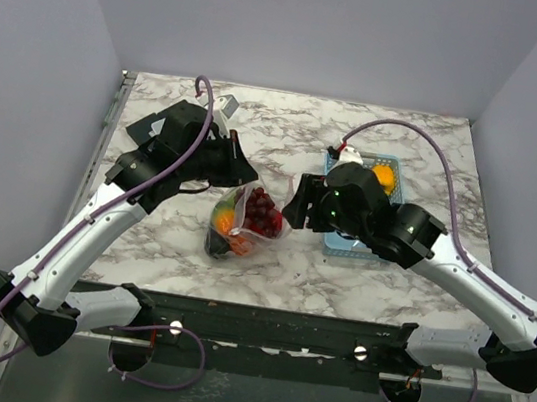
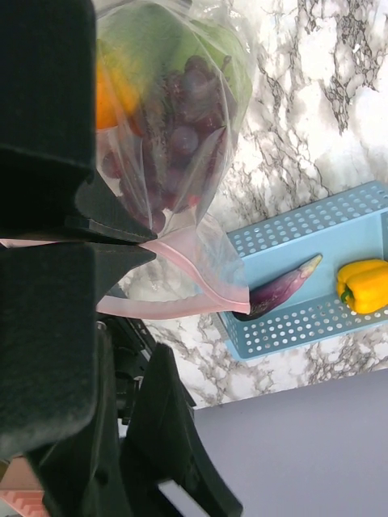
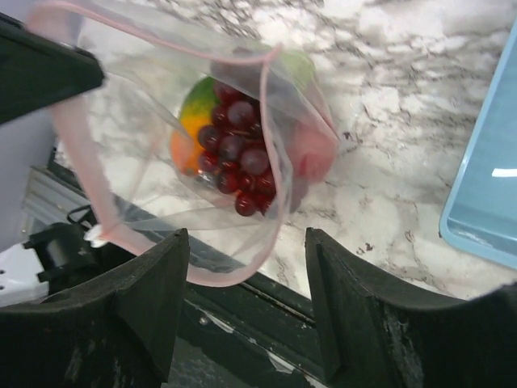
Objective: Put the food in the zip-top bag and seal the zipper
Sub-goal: Place the fake fruit in the zipper food storage bag, then adjust the zipper food storage bag at the center of the board, then pick up the fake vegetable from the bin.
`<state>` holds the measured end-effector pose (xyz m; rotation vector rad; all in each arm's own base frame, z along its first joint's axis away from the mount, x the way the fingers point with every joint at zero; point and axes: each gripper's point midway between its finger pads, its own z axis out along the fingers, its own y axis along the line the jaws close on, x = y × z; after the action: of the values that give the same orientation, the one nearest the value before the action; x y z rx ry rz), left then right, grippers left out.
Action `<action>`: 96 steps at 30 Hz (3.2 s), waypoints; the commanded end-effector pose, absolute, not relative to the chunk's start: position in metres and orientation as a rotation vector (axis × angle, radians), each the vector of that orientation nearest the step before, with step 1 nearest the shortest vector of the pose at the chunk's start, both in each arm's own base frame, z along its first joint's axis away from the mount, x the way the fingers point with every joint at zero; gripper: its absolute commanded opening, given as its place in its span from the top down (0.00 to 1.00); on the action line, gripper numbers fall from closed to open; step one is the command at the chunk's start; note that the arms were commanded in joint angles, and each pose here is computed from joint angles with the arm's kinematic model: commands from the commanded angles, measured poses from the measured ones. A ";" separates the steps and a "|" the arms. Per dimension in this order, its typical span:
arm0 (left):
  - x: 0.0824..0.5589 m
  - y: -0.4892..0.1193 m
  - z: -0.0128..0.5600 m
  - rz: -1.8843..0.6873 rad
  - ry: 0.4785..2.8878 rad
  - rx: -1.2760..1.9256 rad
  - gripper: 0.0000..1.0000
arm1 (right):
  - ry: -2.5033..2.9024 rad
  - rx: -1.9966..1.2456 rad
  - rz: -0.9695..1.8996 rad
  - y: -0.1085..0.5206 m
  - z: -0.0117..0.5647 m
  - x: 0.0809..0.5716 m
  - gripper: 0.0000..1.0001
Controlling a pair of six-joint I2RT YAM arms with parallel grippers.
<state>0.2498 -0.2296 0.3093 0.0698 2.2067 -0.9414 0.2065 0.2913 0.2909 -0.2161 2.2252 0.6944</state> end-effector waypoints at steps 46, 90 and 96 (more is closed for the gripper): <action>0.233 -0.200 0.347 -0.831 2.131 0.115 1.00 | 2.152 -0.196 0.569 0.275 0.316 0.221 0.99; 0.234 -0.204 0.316 -0.825 2.175 0.142 1.00 | 2.354 0.283 0.070 0.103 0.195 0.285 0.41; 0.232 -0.203 0.315 -0.825 2.175 0.148 1.00 | 2.434 0.362 0.072 0.085 0.141 0.289 0.38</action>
<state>0.2327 -0.2060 0.2995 0.1326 2.2394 -0.8192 0.2781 0.0818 0.1591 0.3288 2.4276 -0.0097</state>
